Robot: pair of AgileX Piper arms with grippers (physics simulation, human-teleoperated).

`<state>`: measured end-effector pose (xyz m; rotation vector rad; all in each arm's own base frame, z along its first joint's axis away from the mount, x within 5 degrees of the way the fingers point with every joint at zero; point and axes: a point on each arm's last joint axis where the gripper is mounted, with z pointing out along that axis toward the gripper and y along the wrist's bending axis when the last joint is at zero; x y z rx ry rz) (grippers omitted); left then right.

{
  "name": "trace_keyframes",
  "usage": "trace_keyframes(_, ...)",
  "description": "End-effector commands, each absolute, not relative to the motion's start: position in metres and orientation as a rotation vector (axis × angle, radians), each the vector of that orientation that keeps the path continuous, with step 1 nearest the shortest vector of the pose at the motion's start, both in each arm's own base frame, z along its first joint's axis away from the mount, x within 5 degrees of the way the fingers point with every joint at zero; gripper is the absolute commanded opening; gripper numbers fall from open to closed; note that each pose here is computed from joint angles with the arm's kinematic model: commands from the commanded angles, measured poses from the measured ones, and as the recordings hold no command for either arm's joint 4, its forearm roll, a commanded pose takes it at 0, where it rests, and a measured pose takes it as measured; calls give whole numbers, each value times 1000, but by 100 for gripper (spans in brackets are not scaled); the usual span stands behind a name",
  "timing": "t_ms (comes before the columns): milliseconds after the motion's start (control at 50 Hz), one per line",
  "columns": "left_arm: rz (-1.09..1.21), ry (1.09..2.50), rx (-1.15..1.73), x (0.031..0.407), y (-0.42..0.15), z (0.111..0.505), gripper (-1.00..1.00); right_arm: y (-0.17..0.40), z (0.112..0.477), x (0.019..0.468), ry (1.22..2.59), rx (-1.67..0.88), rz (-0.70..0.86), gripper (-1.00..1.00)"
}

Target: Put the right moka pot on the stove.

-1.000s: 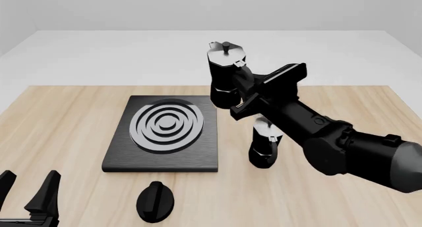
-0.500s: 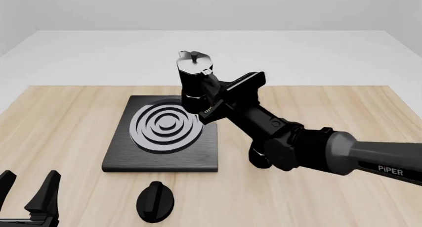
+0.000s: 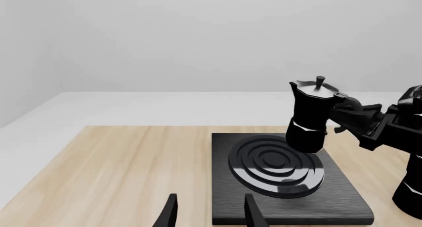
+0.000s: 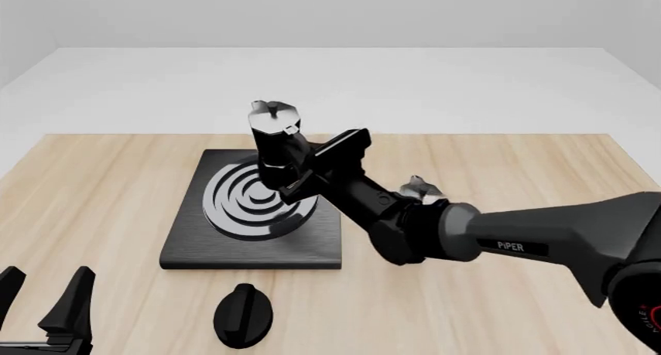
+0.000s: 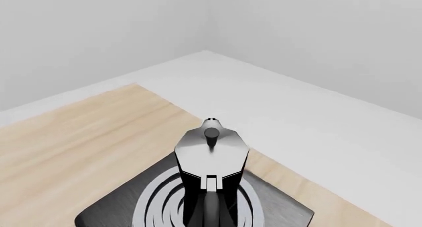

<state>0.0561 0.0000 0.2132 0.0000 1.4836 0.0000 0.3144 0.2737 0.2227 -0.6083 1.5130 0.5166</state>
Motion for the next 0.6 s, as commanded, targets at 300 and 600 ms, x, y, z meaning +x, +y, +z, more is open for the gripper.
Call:
trace_keyframes(300, 0, 1484, 0, 56, 0, 213, 100, 311, 208, 331, 1462, -639, 536, -100)
trace_keyframes(600, 0, 1484, 0, 56, 0, 213, 100, 330, 193, 338, 1469, -665, 542, -100)
